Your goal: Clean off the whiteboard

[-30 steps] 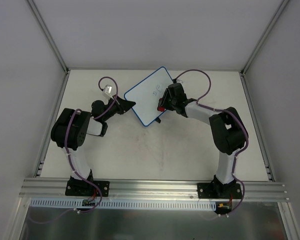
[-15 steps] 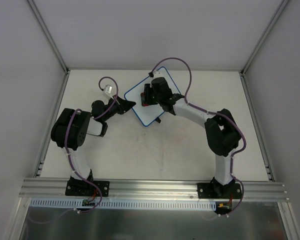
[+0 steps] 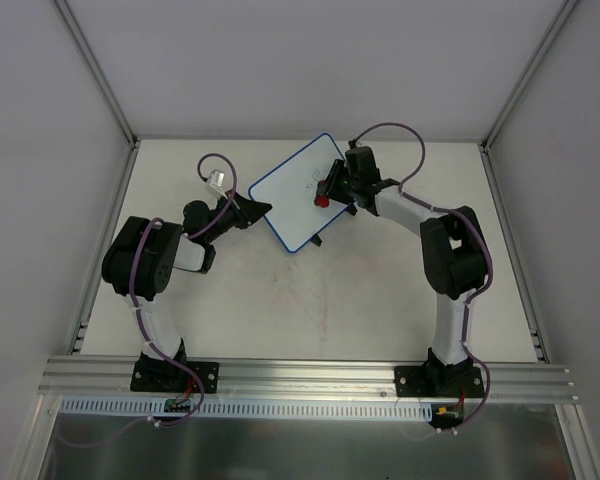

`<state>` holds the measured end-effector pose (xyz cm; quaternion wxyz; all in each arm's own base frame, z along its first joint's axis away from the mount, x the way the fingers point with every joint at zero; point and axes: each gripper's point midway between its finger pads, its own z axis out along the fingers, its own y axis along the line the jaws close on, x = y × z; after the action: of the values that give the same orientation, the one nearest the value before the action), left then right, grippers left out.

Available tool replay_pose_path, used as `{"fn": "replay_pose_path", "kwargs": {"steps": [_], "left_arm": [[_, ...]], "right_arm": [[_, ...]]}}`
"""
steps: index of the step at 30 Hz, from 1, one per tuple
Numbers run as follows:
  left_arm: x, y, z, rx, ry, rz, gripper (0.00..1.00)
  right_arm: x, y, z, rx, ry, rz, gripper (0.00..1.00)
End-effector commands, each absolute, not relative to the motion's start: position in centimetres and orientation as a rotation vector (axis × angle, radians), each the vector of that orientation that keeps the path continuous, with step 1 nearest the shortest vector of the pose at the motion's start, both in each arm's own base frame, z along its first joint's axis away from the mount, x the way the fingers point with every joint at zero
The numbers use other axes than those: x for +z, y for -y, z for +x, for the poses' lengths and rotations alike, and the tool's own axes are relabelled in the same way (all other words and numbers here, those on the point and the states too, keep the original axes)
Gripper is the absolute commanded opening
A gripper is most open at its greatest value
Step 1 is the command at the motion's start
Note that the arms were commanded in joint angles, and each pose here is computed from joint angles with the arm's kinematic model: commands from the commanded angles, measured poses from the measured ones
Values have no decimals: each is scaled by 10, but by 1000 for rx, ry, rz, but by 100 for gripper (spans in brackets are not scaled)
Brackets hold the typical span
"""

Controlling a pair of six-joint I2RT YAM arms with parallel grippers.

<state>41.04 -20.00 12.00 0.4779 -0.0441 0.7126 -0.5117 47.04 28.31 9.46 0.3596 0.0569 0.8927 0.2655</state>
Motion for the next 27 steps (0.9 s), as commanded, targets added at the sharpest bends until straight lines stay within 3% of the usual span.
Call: {"fn": "replay_pose_path", "kwargs": {"steps": [1, 7, 16, 23, 27], "left_arm": [[191, 203, 402, -1229, -1407, 119, 0], [192, 203, 402, -1227, -1405, 120, 0], [191, 204, 402, -1233, -1407, 126, 0], [190, 205, 401, -1236, -1409, 130, 0], [191, 205, 402, -1236, -1406, 131, 0]], "right_arm": [[68, -275, 466, 737, -2374, 293, 0], [81, -283, 468, 764, -2339, 235, 0], [119, -335, 452, 704, -2237, -110, 0], [139, -383, 434, 850, -2168, -376, 0], [140, -383, 435, 834, -2162, -376, 0]]}}
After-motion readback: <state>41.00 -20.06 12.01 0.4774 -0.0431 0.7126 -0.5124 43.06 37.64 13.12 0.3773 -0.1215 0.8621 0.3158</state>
